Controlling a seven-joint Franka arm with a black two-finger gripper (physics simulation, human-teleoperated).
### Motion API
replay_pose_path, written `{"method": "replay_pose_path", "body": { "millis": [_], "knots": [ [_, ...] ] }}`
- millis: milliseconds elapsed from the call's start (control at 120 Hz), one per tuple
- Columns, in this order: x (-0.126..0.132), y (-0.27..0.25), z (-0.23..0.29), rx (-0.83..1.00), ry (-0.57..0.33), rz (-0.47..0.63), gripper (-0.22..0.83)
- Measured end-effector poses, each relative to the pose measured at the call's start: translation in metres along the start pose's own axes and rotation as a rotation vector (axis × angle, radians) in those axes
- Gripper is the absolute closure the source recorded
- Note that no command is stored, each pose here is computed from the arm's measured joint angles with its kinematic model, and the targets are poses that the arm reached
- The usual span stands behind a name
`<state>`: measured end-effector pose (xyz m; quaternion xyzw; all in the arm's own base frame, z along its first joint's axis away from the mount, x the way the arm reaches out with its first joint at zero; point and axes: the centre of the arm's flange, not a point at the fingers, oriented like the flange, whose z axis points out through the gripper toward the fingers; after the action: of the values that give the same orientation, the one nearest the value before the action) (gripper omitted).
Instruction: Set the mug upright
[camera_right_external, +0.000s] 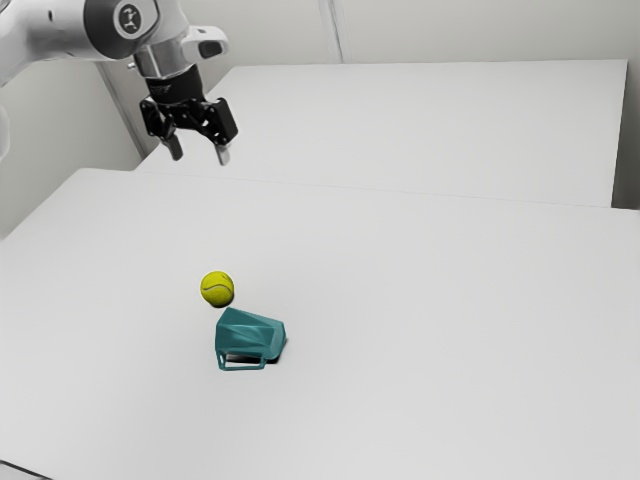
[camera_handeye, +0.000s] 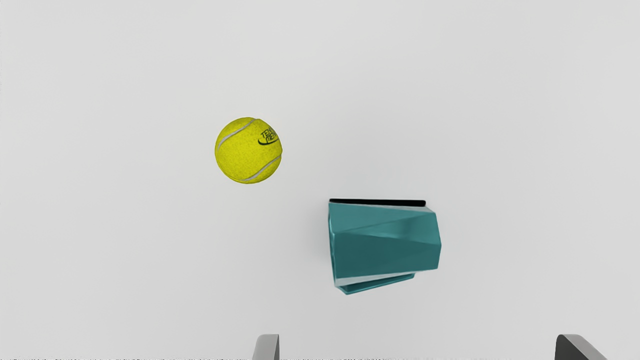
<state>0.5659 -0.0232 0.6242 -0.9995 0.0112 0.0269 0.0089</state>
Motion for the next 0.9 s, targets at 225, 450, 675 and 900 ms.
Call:
{"method": "replay_pose_path", "body": {
  "millis": [225,450,675,900],
  "knots": [
    [-0.003,-0.001,0.014,-0.039,-0.043,-0.016,0.0],
    [-0.023,-0.025,0.052,-0.197,-0.128,-0.043,0.0],
    [-0.04,-0.063,0.101,-0.35,-0.156,-0.019,0.0],
    [-0.053,-0.108,0.164,-0.499,-0.134,-0.005,0.0]
  ]
}}
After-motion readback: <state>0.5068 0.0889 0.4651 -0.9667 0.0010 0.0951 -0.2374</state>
